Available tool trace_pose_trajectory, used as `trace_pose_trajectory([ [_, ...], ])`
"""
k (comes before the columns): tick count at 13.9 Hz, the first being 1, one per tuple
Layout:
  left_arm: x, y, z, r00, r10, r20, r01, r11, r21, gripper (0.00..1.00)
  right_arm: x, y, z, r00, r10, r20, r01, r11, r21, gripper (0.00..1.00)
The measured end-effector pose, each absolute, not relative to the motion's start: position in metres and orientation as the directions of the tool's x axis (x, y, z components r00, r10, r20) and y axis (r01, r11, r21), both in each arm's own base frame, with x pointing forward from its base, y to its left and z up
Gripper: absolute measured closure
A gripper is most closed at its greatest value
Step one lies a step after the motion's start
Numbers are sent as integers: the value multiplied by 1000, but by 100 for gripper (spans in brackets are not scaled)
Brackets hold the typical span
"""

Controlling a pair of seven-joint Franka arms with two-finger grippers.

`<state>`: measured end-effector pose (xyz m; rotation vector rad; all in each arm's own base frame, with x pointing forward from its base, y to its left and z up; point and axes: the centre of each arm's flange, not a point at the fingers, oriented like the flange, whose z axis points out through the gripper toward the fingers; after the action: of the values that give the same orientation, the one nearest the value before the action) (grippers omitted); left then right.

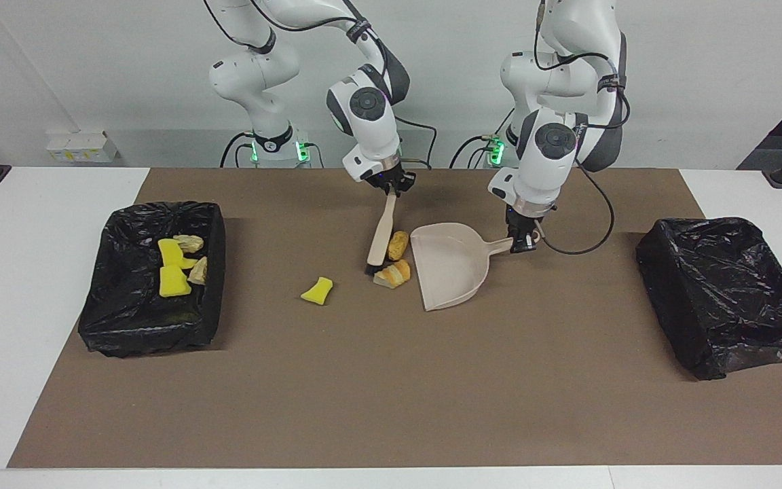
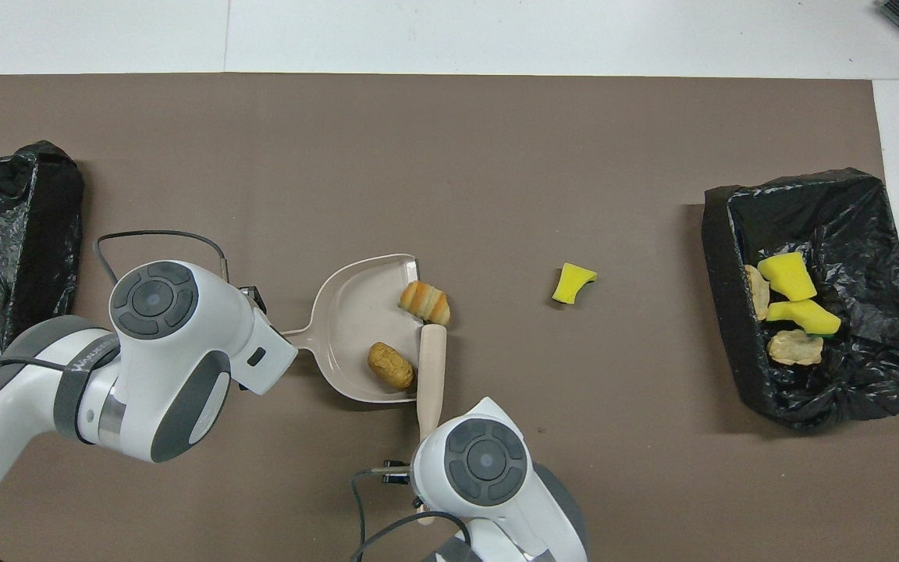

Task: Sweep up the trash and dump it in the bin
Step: 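Sweep the crumbs into the dustpan with the right gripper's brush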

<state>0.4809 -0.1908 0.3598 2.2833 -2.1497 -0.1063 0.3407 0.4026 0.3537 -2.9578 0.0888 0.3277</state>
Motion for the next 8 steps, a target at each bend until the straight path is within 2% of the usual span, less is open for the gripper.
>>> trace_pose_trajectory([
  [4, 483, -190, 360, 57, -998, -39, -998, -58, 34, 68, 345, 425, 378, 983, 0, -185, -39, -978, -205, 74],
  [8, 483, -187, 359, 62, -997, -39, -997, -63, 34, 68, 378, 392, 393, 981, 8, -193, -33, -978, -208, 74],
])
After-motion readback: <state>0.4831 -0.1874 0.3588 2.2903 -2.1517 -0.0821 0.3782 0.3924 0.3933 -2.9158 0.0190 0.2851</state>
